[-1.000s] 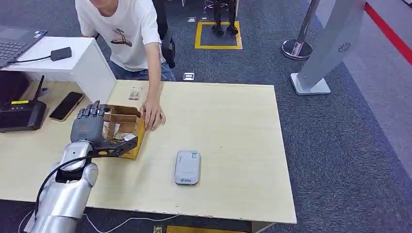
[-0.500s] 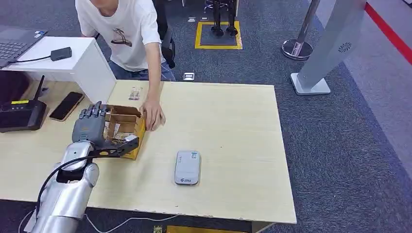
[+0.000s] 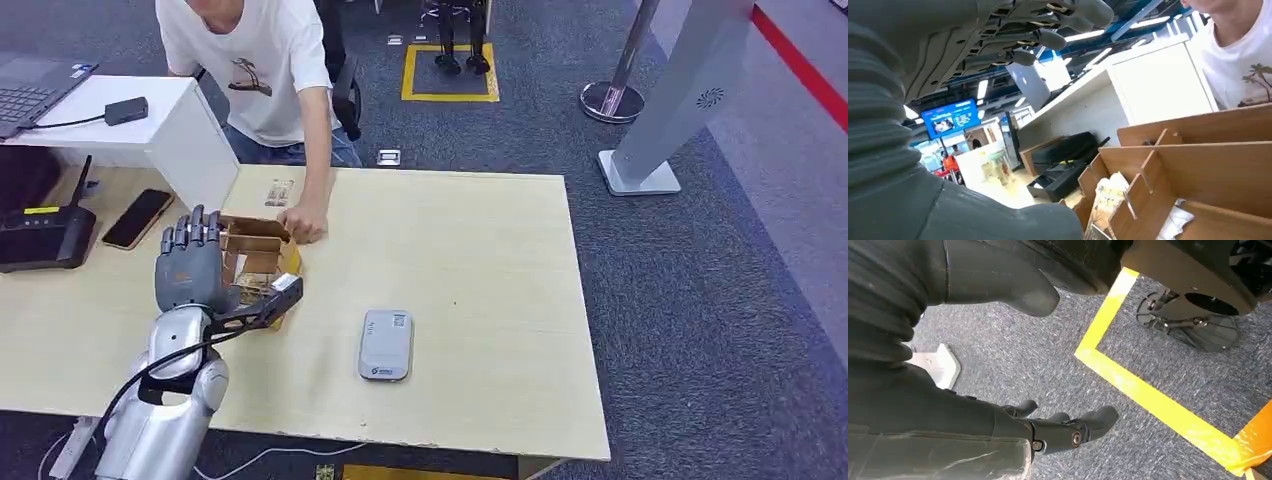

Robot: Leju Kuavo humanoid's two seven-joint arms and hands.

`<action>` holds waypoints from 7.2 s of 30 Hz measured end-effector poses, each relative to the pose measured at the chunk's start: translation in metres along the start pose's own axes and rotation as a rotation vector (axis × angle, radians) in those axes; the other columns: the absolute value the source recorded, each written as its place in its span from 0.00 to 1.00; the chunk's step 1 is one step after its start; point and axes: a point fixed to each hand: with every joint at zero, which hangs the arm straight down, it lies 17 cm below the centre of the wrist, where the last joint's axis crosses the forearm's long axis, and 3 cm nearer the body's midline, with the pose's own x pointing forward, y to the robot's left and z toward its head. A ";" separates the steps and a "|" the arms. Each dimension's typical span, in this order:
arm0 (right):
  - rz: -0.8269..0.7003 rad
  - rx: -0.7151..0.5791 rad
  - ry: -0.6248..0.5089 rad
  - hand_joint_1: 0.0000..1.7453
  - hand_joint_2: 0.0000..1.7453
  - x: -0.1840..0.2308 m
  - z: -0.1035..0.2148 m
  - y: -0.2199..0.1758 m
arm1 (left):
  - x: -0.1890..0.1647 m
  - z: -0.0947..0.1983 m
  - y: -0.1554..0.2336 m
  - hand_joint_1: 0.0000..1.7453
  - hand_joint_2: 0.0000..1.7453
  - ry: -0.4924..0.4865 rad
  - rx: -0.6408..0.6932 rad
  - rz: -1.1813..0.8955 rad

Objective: Pass the card to the sensor for recognition and then transmit it.

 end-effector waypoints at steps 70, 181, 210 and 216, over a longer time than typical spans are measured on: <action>-0.044 -0.011 0.028 0.00 1.00 -0.015 0.001 0.001 | -0.017 0.030 -0.021 0.00 1.00 0.053 -0.089 0.045; -0.009 -0.011 0.020 0.00 1.00 -0.007 0.000 -0.003 | -0.013 -0.001 -0.036 0.00 1.00 0.031 -0.118 0.060; -0.009 -0.011 0.018 0.00 1.00 -0.006 0.000 -0.004 | -0.011 -0.001 -0.041 0.00 1.00 0.027 -0.136 0.057; -0.009 -0.011 0.018 0.00 1.00 -0.006 0.000 -0.004 | -0.010 -0.001 -0.041 0.00 1.00 0.027 -0.137 0.058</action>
